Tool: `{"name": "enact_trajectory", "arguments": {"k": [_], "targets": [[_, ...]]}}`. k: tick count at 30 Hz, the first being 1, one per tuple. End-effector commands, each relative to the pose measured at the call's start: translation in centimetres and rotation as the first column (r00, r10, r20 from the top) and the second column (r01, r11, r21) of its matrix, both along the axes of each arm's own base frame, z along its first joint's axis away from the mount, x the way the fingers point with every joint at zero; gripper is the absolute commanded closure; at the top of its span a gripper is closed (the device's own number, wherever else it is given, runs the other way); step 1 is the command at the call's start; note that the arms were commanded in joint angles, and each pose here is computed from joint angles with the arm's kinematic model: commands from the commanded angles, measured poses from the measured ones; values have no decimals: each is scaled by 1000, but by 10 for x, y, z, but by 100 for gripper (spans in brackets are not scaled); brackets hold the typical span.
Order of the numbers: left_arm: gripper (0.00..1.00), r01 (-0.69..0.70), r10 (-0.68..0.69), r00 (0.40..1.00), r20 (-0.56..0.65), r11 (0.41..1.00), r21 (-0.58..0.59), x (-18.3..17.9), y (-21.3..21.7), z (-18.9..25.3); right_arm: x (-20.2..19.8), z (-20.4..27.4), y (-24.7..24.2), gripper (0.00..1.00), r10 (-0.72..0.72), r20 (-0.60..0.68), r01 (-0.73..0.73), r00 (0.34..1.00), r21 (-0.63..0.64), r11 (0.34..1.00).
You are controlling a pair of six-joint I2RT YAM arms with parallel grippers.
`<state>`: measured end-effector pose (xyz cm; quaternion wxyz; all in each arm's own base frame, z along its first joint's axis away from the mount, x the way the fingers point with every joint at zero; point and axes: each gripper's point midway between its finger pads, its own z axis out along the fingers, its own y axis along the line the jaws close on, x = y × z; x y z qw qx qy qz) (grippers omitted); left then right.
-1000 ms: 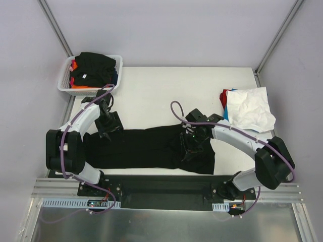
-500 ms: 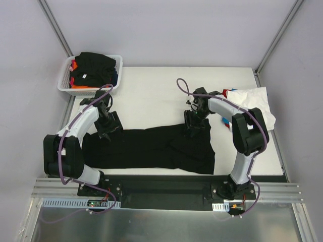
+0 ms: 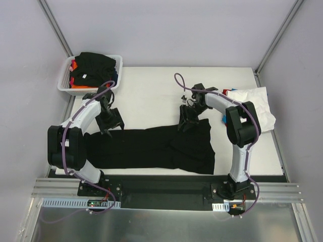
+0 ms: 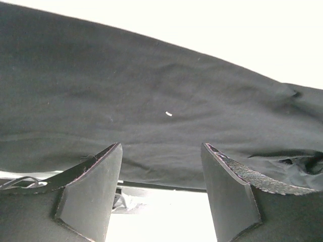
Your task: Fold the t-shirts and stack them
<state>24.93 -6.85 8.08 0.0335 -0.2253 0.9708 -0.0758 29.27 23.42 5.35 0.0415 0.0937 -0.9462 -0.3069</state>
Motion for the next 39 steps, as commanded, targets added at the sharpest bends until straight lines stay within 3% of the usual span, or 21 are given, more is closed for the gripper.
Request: {"name": "enact_trajectory", "arguments": {"k": [1,14,27,31,39], "targets": [[36,11,-11,1000,-10,1000,6,7,-5,6,-5,18,21,56,38,9,-39,999,119,992],[36,22,-22,1000,-18,1000,14,9,-8,5,-42,9,25,58,50,-26,-47,998,112,993],[36,20,-20,1000,-24,1000,21,-1,-5,3,-37,17,27,78,40,4,-41,999,102,994],[36,17,-17,1000,-23,1000,20,-1,-5,4,-41,18,26,99,42,1,-42,999,102,994],[36,14,-14,1000,-21,1000,16,-1,-7,4,-41,24,21,99,35,28,-37,999,78,996]]}}
